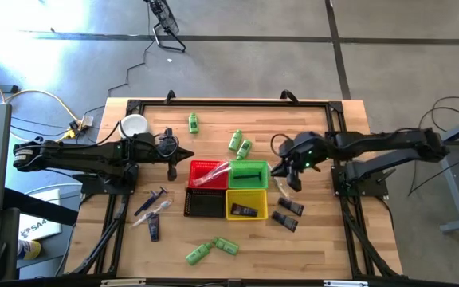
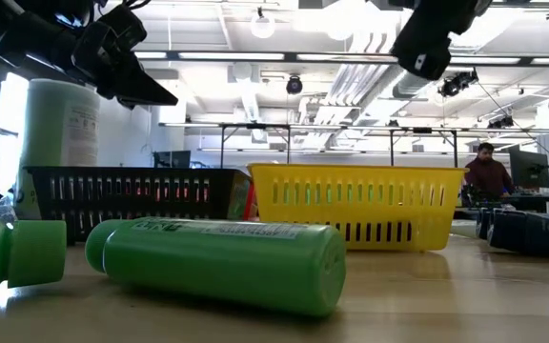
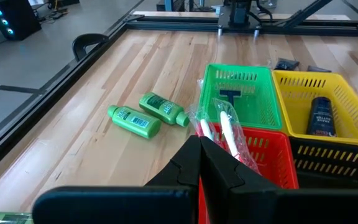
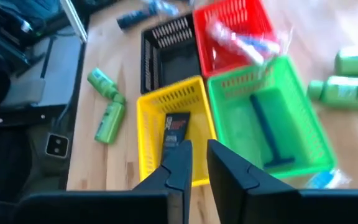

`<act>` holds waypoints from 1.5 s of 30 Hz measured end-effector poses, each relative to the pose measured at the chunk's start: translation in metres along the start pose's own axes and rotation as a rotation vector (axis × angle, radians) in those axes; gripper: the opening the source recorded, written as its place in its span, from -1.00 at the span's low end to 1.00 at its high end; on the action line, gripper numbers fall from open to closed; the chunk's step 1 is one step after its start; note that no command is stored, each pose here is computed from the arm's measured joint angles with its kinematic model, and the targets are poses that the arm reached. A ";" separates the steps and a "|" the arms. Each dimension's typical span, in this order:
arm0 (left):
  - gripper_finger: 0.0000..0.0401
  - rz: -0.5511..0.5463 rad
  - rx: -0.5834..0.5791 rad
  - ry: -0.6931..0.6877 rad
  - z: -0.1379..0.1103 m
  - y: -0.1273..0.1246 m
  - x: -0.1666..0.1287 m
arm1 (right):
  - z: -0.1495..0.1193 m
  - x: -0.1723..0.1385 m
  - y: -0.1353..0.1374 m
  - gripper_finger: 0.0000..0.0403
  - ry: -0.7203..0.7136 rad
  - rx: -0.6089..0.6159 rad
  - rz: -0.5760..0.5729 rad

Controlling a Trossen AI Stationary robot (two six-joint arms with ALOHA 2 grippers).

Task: Pick & Place Travel size toiletries
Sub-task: Put the green shampoo bottle into the black bin

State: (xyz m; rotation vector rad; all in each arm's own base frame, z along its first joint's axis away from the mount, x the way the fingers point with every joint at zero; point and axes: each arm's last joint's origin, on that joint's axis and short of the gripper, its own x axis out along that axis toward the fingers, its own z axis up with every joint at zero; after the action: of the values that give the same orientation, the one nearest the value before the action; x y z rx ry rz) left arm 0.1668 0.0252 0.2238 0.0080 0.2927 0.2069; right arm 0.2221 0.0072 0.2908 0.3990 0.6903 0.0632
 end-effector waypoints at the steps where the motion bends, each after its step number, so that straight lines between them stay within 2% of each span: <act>1: -1.00 0.000 0.000 0.000 0.000 0.000 0.000 | 0.000 -0.004 0.000 -0.80 -0.007 -0.015 -0.001; 5: -1.00 0.000 0.000 0.000 0.000 0.000 0.000 | 0.001 -0.009 -0.001 -0.80 -0.026 -0.074 -0.009; 9: -1.00 0.000 0.000 0.001 0.000 0.000 0.000 | 0.002 -0.008 -0.003 -0.80 -0.053 -0.120 -0.077; 14: -1.00 -0.001 0.000 0.001 0.000 0.000 0.000 | 0.013 -0.009 -0.010 -0.80 -0.156 -0.320 -0.242; 20: -1.00 -0.001 0.004 0.001 0.000 0.000 0.000 | 0.022 -0.013 -0.021 -0.80 -0.217 -0.385 -0.432; 24: -1.00 -0.001 0.004 0.001 0.000 0.000 0.000 | 0.022 -0.016 -0.031 -0.80 -0.200 -0.337 -0.462; 29: -1.00 -0.001 0.004 0.002 0.000 0.000 0.000 | 0.011 -0.014 -0.043 -0.80 -0.136 -0.138 -0.426; 33: -1.00 -0.001 0.005 0.007 -0.001 0.000 0.000 | -0.005 -0.002 -0.052 -0.80 -0.110 -0.037 -0.396; 38: -1.00 -0.001 0.006 0.026 -0.003 0.000 0.000 | -0.024 0.014 -0.063 -0.80 -0.160 0.012 -0.395; 45: -1.00 -0.001 0.006 0.023 -0.002 0.000 0.000 | -0.043 0.028 -0.073 -0.80 -0.300 0.001 -0.366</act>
State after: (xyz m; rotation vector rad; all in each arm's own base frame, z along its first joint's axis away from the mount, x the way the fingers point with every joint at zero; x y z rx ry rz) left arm 0.1662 0.0251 0.2216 0.0111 0.3163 0.2051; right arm 0.2114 -0.0402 0.2166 0.2701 0.4578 -0.3374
